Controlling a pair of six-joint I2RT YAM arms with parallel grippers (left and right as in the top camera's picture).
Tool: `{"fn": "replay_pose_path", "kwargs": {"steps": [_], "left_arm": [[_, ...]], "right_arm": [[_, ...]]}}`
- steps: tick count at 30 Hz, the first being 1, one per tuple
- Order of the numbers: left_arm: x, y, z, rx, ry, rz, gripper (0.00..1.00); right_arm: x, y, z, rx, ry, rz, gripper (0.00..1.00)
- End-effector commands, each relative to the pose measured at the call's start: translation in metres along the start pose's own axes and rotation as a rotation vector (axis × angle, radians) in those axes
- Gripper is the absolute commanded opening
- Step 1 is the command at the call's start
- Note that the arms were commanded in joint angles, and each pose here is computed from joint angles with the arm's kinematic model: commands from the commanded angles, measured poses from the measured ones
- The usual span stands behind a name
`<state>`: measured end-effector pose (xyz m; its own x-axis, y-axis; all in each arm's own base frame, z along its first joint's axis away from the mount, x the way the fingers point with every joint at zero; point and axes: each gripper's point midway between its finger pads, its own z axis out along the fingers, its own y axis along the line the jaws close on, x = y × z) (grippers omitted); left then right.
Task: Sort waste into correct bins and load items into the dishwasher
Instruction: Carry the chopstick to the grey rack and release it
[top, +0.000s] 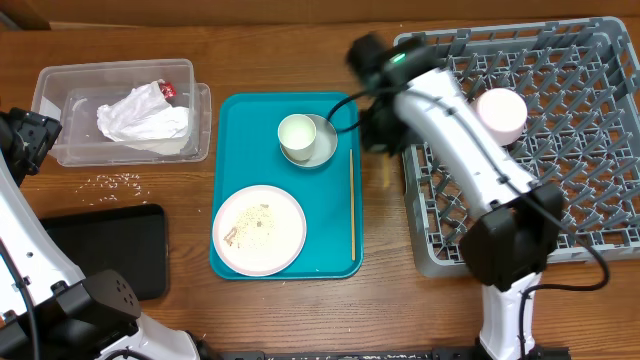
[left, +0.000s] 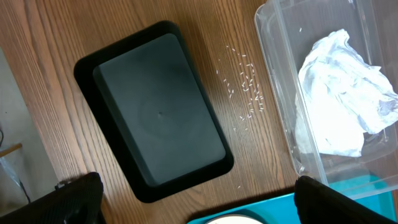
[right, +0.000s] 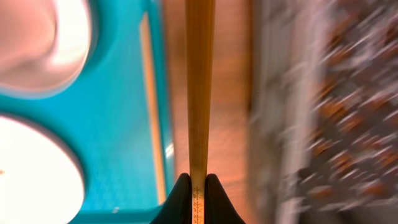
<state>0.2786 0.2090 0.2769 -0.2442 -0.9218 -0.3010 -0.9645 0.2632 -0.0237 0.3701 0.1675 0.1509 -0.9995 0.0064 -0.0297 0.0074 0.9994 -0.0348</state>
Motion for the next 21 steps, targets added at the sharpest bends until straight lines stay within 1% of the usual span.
{"fn": "replay_pose_path", "kwargs": {"steps": [1,6,9,15,21], "left_arm": [[0.000,-0.001,0.003,-0.007,0.009,-0.018,1.00],[0.000,-0.001,0.003,-0.007,0.009,-0.018,1.00],[0.000,-0.001,0.003,-0.007,0.009,-0.018,1.00],[0.000,-0.001,0.003,-0.007,0.009,-0.018,1.00],[0.000,-0.001,0.003,-0.007,0.009,-0.018,1.00]], "right_arm": [[-0.027,-0.044,-0.010,0.033,-0.058,-0.082,0.04],[-0.047,-0.098,-0.007,0.036,-0.073,-0.056,0.04],[-0.059,-0.121,-0.007,0.000,-0.103,0.007,0.04],[-0.080,-0.141,-0.004,-0.083,-0.164,-0.032,0.04],[-0.087,-0.158,0.007,-0.078,-0.182,-0.042,0.04]]}}
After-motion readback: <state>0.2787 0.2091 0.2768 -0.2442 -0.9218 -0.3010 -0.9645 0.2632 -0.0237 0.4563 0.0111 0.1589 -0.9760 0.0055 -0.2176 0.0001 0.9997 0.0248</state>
